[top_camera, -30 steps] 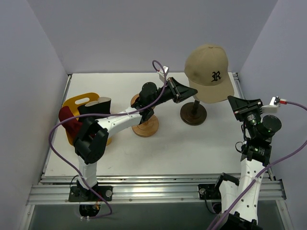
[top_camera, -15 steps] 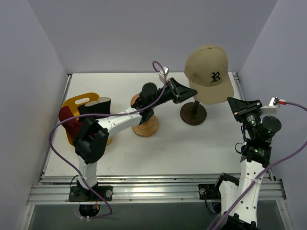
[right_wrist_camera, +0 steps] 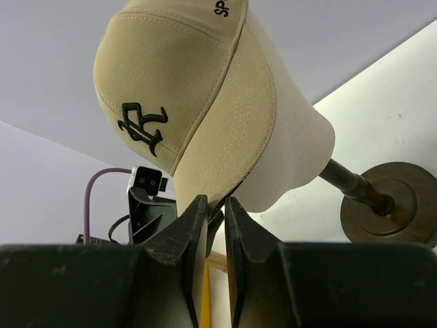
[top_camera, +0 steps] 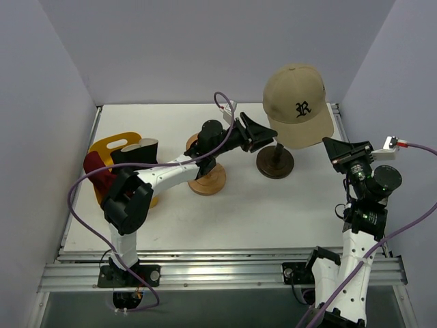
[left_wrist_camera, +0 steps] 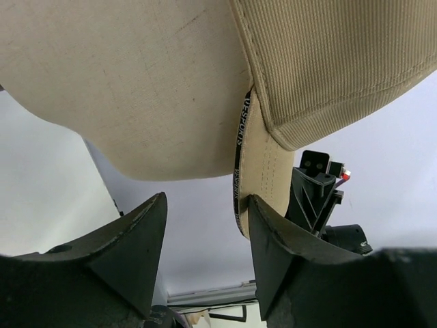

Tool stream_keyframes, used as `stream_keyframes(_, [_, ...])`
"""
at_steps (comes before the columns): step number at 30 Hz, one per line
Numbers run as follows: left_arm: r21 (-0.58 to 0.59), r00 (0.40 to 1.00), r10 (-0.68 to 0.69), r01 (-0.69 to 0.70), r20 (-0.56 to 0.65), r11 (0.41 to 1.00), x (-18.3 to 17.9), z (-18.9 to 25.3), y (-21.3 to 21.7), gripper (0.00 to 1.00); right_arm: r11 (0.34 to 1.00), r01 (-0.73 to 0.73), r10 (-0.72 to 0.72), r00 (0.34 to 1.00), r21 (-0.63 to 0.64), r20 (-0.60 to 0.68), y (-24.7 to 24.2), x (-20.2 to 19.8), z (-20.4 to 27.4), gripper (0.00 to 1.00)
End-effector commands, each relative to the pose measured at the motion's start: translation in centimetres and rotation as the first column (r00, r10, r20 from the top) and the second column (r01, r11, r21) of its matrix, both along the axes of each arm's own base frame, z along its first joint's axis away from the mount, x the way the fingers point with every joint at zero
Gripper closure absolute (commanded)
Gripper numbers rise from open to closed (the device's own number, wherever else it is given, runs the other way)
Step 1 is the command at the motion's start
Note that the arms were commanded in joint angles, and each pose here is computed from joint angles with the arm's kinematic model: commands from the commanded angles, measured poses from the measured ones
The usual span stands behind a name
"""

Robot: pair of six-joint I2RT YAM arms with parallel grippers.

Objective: Stack the hats

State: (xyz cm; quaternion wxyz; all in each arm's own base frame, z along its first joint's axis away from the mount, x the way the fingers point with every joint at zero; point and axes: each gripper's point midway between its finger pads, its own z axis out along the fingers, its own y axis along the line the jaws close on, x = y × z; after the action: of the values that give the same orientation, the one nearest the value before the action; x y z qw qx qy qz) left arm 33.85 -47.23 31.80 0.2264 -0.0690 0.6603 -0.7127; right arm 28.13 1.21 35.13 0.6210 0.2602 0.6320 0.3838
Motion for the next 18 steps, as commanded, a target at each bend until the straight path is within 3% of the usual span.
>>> stream_keyframes(1, [0.024,0.997,0.068,-0.069,0.044,0.997,0.9,1.6,1.5,0.40,0.998,-0.027,0.031,0.996,-0.056,0.078,0.8,-0.6,1.5,0.89])
stream_keyframes(9, [0.041,0.987,0.099,-0.105,0.128,0.994,0.7,3.9,2.1,0.36,0.998,-0.030,0.033,0.998,-0.054,0.059,1.0,-0.7,0.5,0.87])
stream_keyframes(18, [0.075,0.978,0.055,-0.071,0.201,0.995,-0.8,5.0,0.7,0.36,0.997,-0.031,0.033,0.999,-0.078,0.020,0.9,-0.7,-0.9,0.73])
